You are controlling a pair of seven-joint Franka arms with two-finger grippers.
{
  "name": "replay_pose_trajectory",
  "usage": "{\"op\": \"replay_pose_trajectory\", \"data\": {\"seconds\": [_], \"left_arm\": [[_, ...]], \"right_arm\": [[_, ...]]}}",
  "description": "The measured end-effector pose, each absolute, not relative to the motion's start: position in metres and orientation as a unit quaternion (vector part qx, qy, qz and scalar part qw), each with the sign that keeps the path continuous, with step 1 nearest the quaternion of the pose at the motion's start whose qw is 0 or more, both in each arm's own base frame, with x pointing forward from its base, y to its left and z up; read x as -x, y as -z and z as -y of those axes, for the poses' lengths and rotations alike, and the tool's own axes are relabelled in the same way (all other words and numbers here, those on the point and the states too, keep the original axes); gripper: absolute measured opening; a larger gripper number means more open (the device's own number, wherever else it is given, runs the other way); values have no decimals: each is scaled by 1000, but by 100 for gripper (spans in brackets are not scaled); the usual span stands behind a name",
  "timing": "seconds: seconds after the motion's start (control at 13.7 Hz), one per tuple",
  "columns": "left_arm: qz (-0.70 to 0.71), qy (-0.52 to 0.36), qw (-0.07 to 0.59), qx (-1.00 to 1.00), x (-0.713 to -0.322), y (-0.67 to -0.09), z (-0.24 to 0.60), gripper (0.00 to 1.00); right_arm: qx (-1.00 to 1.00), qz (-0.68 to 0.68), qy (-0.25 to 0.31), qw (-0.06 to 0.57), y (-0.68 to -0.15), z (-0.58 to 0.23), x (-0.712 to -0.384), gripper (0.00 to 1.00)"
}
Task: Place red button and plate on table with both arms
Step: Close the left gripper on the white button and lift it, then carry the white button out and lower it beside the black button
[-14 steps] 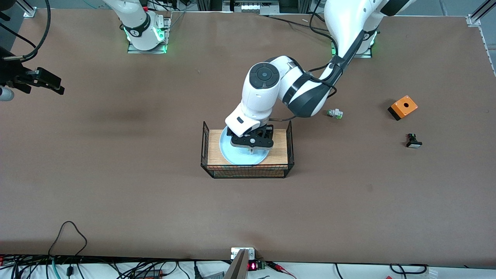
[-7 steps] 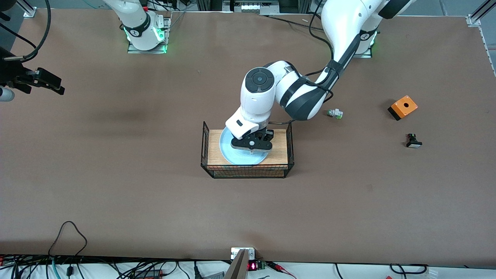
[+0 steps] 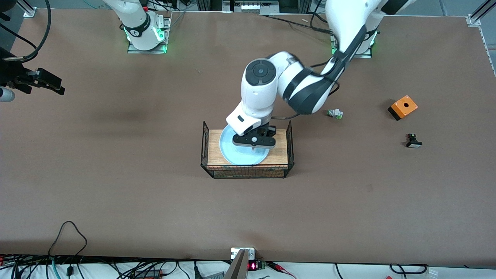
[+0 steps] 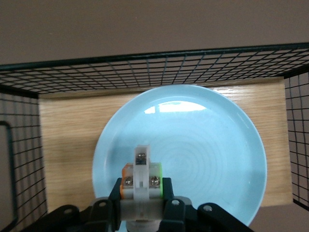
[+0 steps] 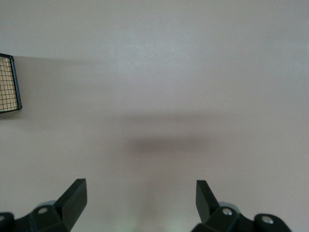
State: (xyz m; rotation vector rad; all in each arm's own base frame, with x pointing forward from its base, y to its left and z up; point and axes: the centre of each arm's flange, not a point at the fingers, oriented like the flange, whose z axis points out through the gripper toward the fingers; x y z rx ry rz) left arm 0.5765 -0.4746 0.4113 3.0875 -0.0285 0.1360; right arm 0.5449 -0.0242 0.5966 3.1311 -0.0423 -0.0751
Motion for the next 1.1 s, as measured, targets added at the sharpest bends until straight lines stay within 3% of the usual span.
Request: {"op": "replay_pose_trajectory", "data": {"seconds": [0.22, 0.44, 0.73, 1.1], "left_arm": [[-29, -23, 2, -999, -585, -483, 414, 34], [-2, 19, -38, -999, -609, -509, 320, 34], [73, 86, -42, -993, -659, -462, 164, 35], [85, 148, -24, -985, -657, -360, 53, 34]], "right_arm": [[-1000, 13, 21, 4, -599, 23, -546, 100], [-1000, 12, 20, 3, -602, 23, -547, 100], [-998, 59, 31, -16, -599, -3, -547, 100], [-993, 107, 39, -25, -581, -166, -538, 100]]}}
